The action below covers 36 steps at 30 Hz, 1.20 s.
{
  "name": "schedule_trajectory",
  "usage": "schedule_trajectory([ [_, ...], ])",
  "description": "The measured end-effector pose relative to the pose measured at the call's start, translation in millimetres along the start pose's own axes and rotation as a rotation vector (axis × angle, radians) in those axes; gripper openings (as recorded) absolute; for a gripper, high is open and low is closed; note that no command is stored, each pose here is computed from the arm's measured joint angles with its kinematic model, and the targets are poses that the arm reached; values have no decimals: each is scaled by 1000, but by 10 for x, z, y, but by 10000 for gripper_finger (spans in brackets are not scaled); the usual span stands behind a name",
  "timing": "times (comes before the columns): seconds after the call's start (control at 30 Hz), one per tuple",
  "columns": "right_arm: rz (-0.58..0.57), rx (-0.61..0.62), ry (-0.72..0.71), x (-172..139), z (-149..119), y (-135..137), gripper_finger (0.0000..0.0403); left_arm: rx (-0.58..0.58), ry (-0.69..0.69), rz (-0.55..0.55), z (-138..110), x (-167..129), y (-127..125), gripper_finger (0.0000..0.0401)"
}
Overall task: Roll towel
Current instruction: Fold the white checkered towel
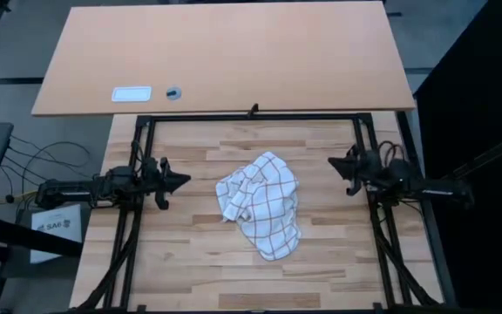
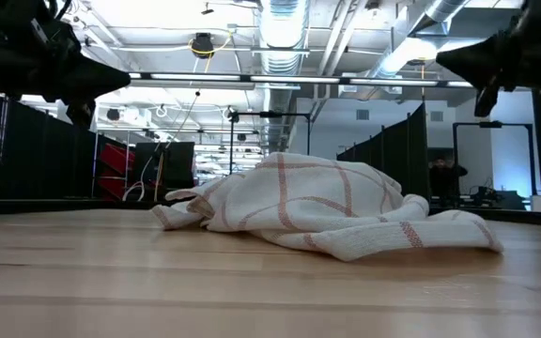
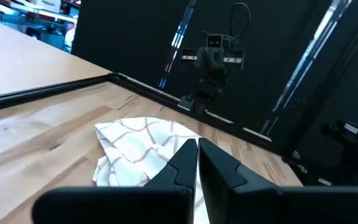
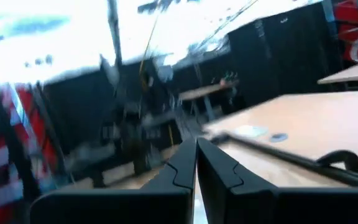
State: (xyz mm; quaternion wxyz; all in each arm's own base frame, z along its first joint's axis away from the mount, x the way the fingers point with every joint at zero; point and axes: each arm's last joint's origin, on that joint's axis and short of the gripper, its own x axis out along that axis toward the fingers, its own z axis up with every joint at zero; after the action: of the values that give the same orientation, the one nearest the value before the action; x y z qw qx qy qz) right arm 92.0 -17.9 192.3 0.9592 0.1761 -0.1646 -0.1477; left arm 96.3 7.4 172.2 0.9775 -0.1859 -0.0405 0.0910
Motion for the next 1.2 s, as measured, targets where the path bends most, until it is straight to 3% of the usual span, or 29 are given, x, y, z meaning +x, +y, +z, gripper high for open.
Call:
schedule_trajectory([
  [0.13, -7, 127, -26, 44, 77, 17, 1, 17, -44, 4, 38, -1, -9, 0],
  [0.3, 53, 119, 10, 277, 232, 162, 0, 22, -41, 10, 35, -1, -6, 0],
  [0.5, 142, 15, 252, 974, 321, 447, 0, 64, -44, 11, 37, -1, -6, 0],
  [0.63, 266, -52, 385, 1509, 285, 621, 0, 55, -44, 10, 37, -1, -7, 0],
  [0.8, 339, -120, 629, 2076, 111, 759, 6, 50, -43, 11, 36, -1, -6, 0],
  [0.93, 361, -209, 821, 2458, -116, 890, 44, 43, -45, 10, 38, -1, -7, 0],
  [1.2, 368, -243, 1004, 3034, -751, 1030, 117, 50, -28, -33, 32, -1, -19, 0],
])
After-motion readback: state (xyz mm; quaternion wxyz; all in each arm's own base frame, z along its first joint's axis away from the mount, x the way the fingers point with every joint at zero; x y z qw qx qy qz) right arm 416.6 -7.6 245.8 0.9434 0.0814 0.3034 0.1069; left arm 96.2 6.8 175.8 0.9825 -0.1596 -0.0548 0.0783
